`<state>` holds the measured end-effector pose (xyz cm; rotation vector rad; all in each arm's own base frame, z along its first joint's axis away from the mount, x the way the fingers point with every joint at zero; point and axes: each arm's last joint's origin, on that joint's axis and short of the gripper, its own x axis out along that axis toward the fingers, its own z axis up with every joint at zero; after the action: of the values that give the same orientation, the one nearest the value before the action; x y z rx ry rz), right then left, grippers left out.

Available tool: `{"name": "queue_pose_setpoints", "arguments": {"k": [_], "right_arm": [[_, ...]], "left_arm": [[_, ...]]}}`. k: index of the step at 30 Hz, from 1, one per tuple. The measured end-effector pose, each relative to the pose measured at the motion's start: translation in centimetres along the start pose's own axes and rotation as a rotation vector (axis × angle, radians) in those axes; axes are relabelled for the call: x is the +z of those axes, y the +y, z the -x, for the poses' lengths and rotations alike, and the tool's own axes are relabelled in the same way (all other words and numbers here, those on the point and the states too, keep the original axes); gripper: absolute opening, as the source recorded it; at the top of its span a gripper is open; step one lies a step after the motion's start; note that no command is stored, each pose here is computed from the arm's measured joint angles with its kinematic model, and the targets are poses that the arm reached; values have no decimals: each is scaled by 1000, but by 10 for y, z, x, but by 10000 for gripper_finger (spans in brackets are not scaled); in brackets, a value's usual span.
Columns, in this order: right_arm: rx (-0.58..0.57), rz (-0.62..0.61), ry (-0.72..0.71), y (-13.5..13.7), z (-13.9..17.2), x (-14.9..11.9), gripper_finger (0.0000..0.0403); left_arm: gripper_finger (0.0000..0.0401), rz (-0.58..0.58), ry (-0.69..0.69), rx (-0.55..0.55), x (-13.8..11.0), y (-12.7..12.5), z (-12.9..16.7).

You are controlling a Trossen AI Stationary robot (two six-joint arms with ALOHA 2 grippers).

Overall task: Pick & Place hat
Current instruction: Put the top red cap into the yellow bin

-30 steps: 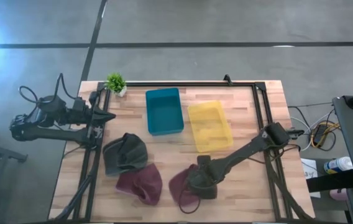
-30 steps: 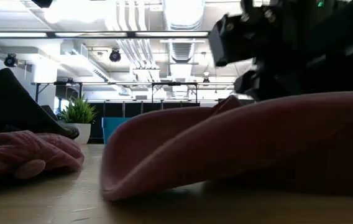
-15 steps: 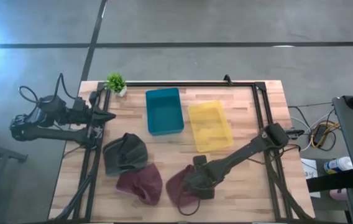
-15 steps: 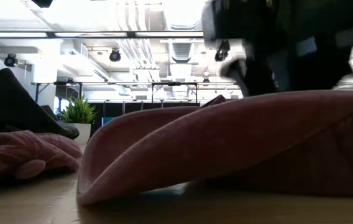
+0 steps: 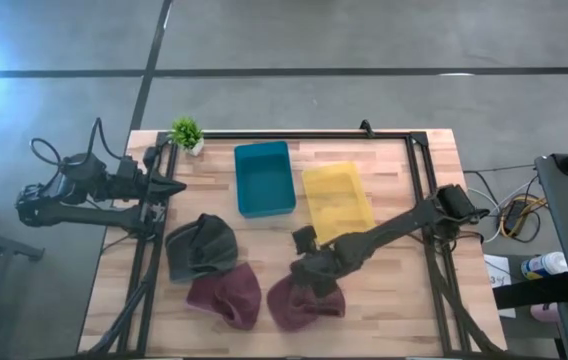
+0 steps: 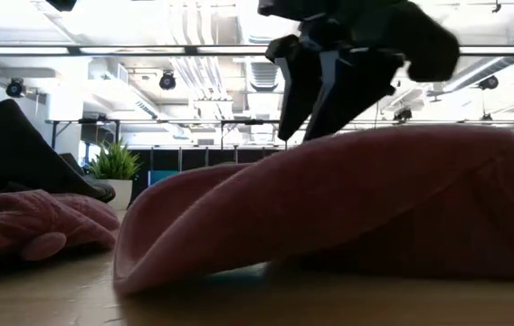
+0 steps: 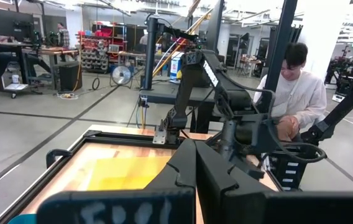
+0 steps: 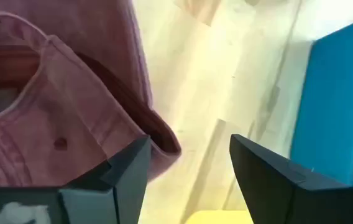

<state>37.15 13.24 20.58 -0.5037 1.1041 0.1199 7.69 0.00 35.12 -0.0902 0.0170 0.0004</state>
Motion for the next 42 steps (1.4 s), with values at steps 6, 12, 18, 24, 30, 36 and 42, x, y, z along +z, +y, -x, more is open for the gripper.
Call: {"name": "queue_pose_setpoints", "arguments": {"k": [6, 12, 18, 24, 30, 36, 42], "right_arm": [[94, 46, -7, -10, -3, 0, 221], [162, 80, -30, -7, -4, 1, 221], [216, 74, -27, -8, -18, 1, 221], [207, 62, -40, -13, -20, 2, 221], [284, 66, -62, -14, -24, 3, 221], [344, 52, -40, -14, -38, 0, 221], [375, 13, -45, -19, -39, -1, 221]], "left_arm": [[0, 0, 0, 0, 0, 0, 0], [0, 0, 0, 0, 0, 0, 0], [0, 0, 0, 0, 0, 0, 0], [0, 0, 0, 0, 0, 0, 0], [0, 0, 0, 1, 0, 0, 0], [0, 0, 0, 1, 0, 0, 0], [0, 0, 0, 0, 0, 0, 0]]}}
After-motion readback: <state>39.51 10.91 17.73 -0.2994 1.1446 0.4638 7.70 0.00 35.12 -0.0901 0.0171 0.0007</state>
